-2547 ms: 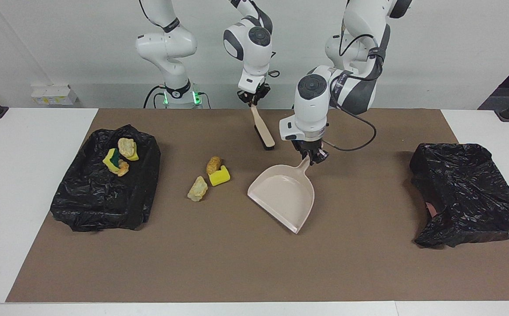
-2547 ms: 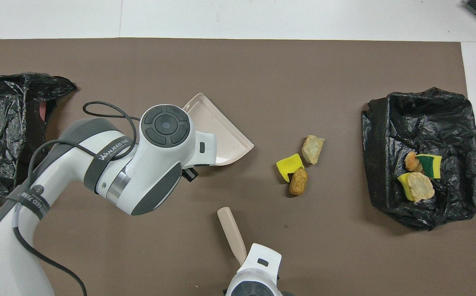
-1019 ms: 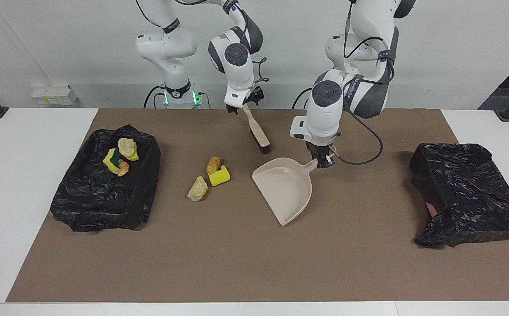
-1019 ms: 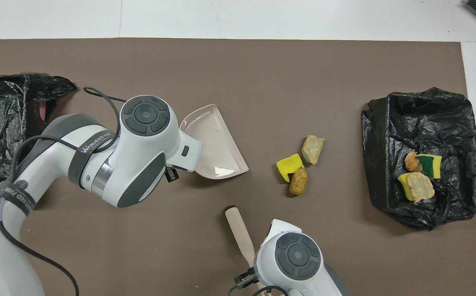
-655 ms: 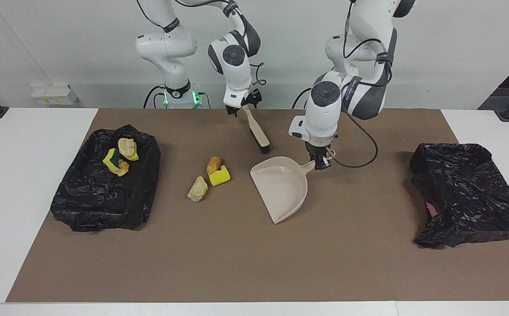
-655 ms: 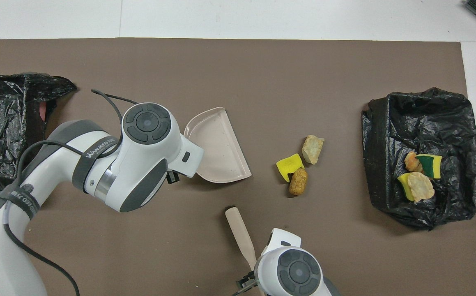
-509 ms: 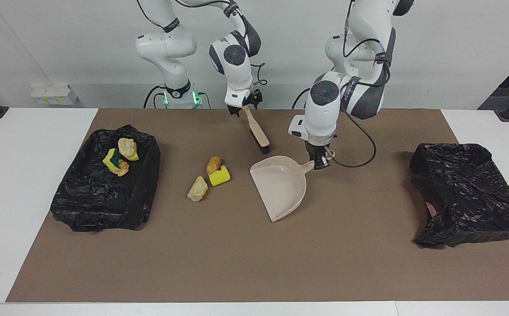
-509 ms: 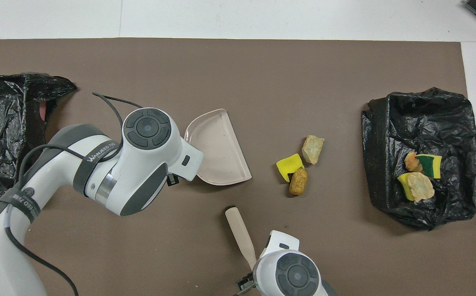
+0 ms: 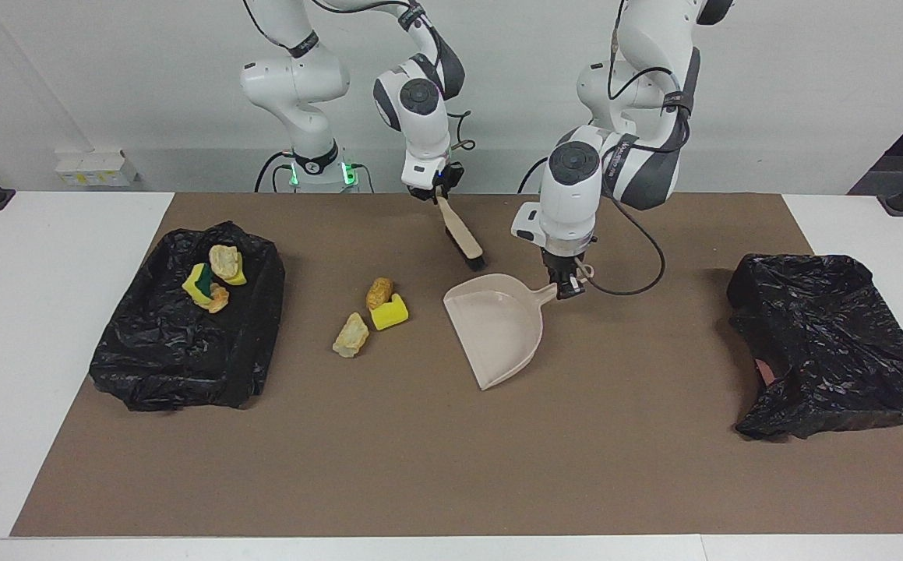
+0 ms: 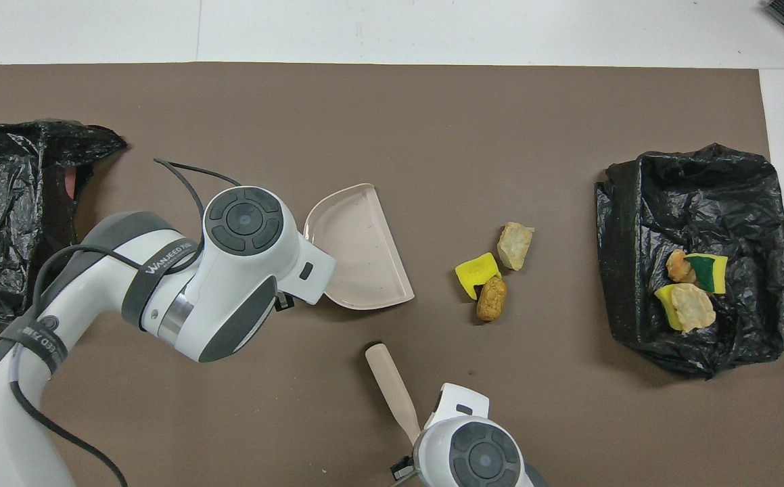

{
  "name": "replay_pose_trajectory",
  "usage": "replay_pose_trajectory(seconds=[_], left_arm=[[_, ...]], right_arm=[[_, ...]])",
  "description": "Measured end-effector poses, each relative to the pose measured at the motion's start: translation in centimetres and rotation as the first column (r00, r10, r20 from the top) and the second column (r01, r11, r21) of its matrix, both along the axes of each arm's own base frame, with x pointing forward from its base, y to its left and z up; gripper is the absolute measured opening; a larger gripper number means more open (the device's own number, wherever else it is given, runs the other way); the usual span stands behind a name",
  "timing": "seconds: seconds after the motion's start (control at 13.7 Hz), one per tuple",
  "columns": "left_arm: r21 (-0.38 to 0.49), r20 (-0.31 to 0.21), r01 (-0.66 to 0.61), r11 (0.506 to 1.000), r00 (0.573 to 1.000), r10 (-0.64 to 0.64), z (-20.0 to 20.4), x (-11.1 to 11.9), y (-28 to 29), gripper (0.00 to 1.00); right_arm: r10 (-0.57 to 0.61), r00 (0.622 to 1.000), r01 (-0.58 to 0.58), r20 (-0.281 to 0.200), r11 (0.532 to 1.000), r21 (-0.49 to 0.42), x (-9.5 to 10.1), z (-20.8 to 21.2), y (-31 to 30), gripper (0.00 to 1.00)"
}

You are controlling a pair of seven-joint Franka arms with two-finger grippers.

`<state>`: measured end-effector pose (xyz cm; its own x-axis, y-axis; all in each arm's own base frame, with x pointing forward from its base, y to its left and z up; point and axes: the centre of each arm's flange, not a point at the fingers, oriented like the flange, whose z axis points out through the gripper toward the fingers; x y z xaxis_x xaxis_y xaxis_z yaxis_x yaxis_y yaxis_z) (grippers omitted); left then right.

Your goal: Sweep and dump trash in bin

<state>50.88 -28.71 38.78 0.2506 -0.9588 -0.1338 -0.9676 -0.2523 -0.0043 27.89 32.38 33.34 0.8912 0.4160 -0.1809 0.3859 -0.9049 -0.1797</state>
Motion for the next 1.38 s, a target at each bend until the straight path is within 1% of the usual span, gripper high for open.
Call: replay_pose_trajectory(seconds=[0.22,0.36,0.44,0.51,0.65,0.73,0.8,0.87,1.02,1.09,1.24,1.31,1.38], left_arm=[[0.001,-0.001,0.002,1.0,1.0,-0.002,0.0,-0.1,-0.1,0.31],[0.001,-0.002,0.005,1.0,1.0,-0.005,0.0,-0.3,-0.2,0.31],[0.001,-0.004,0.008,1.0,1.0,-0.008,-0.1,-0.5,-0.4,0.31],[0.0,-0.009,0.014,1.0,1.0,-0.014,-0.3,-0.9,-0.7,0.31],[0.001,-0.018,0.036,0.999,0.999,-0.036,-0.7,-2.4,-2.0,0.31],[0.002,-0.017,0.044,0.999,0.999,-0.044,-1.2,-3.4,-2.9,0.31],[0.001,-0.014,0.053,0.999,0.998,-0.053,-1.8,-4.4,-3.6,0.31],[0.0,-0.011,0.06,0.998,0.998,-0.06,-2.2,-5.3,-4.2,0.31],[0.002,-0.005,0.063,0.998,0.998,-0.063,-2.3,-6.5,-5.0,0.31],[0.004,-0.002,0.057,0.998,0.998,-0.057,-2.3,-7.0,-5.3,0.31],[0.008,0.004,0.047,0.999,0.999,-0.047,-2.2,-7.9,-5.9,0.31],[0.009,0.004,0.047,0.999,0.999,-0.047,-2.2,-8.1,-6.1,0.31],[0.009,0.004,0.046,0.999,0.999,-0.046,-2.3,-8.2,-6.1,0.31]], right_arm=[[-0.009,1.0,0.009,0.004,1.0,0.003,0.1,0.3,0.2,0.26],[-0.04,0.999,0.04,0.017,0.999,-0.002,0.4,1.3,0.8,0.26],[-0.053,0.998,0.054,0.036,0.998,-0.026,0.6,2.1,1.0,0.26],[-0.057,0.996,0.062,0.062,0.996,-0.069,0.7,3.0,1.1,0.26],[-0.059,0.993,0.073,0.106,0.988,-0.139,1.0,5.0,0.7,0.26],[-0.057,0.99,0.079,0.131,0.982,-0.17,1.7,5.8,-0.2,0.26],[-0.057,0.986,0.089,0.156,0.974,-0.209,2.9,6.4,-1.6,0.26],[-0.063,0.984,0.103,0.166,0.964,-0.247,4.4,7.0,-3.1,0.26],[-0.102,0.984,0.142,0.146,0.942,-0.303,8.3,8.0,-6.5,0.26],[-0.131,0.982,0.168,0.132,0.933,-0.319,10.9,8.5,-8.3,0.26],[-0.21,0.971,0.236,0.11,0.913,-0.333,16.9,9.0,-12.5,0.26],[-0.24,0.965,0.263,0.109,0.904,-0.338,19.5,8.7,-14.5,0.26],[-0.253,0.961,0.276,0.11,0.895,-0.351,21.6,8.0,-16.1,0.26]])
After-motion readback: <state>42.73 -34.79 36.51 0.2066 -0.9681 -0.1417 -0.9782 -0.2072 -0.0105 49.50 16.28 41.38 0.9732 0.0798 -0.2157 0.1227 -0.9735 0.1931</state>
